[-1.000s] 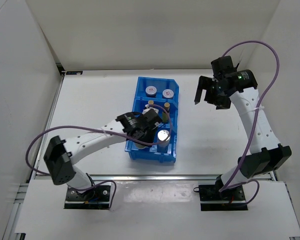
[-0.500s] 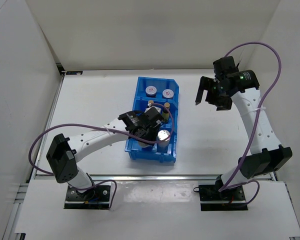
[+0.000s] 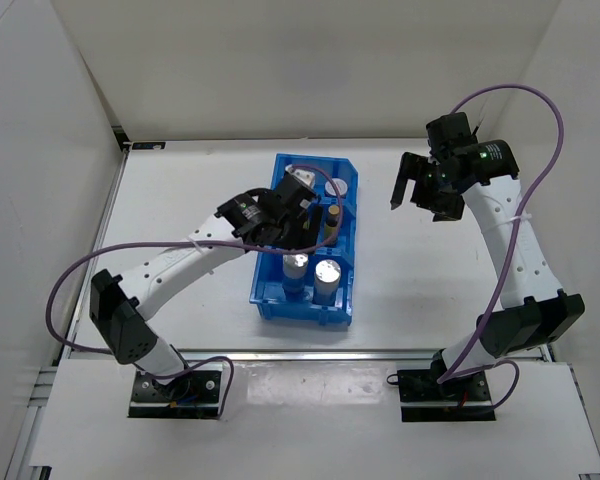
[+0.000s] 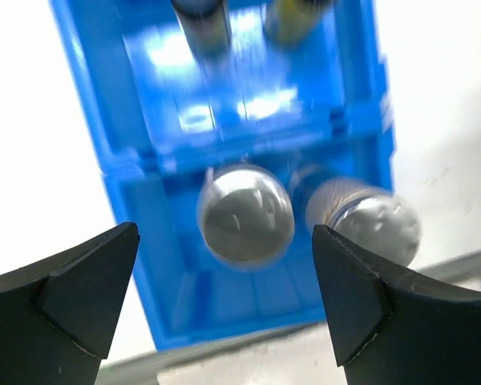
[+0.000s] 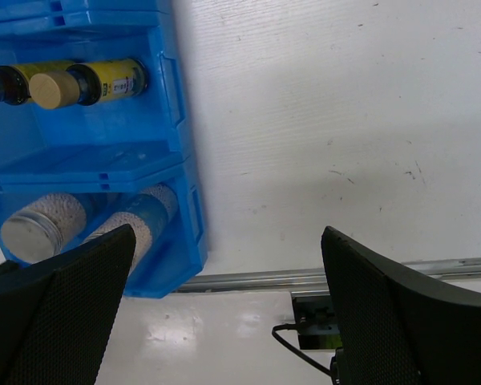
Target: Organize the condiment bottles
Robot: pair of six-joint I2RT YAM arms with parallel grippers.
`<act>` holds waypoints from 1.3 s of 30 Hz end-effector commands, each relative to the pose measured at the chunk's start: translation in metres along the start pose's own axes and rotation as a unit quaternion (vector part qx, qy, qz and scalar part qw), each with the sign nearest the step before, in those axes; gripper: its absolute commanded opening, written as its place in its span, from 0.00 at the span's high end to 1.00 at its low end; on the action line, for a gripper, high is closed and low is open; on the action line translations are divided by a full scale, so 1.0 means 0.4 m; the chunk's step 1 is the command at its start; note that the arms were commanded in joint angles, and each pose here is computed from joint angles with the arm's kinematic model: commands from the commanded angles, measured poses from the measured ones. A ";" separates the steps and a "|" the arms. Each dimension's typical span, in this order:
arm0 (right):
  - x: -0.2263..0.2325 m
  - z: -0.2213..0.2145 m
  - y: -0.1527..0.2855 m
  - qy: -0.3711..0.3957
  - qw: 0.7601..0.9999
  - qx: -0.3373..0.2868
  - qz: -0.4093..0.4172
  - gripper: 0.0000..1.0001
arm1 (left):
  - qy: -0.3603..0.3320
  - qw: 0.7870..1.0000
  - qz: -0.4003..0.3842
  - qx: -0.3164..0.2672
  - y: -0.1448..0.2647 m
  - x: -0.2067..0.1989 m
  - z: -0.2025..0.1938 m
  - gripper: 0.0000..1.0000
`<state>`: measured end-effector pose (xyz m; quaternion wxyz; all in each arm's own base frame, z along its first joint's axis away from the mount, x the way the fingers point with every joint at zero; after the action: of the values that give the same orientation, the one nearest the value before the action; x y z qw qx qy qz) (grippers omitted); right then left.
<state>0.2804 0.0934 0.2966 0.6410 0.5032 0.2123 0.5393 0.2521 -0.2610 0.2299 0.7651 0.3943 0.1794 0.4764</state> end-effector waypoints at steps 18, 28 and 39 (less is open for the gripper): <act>-0.132 0.087 0.131 -0.024 0.976 -0.187 -0.114 0.00 | 0.217 0.929 0.265 -0.137 0.242 0.471 -0.110 0.00; -0.170 0.044 0.127 -0.016 0.977 -0.165 -0.138 0.00 | 0.269 0.901 0.314 -0.130 0.209 0.500 -0.308 0.00; -0.205 0.014 0.128 -0.017 0.974 -0.150 -0.168 0.00 | 0.277 0.885 0.358 -0.113 0.190 0.523 -0.323 0.00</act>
<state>0.2492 0.0228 0.3226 0.7820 0.3719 0.1857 0.4644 0.2195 -0.0121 0.2244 0.5273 0.2140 0.1847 0.8013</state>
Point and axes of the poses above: each gripper's point midway between its finger pads, its own y axis back along the fingers, its own x axis along the line the jaws close on, z = x × y, the point moved 3 cm from there along y, back along the fingers, and after that the axes turned 12 degrees about -y, right-handed, at the moved point
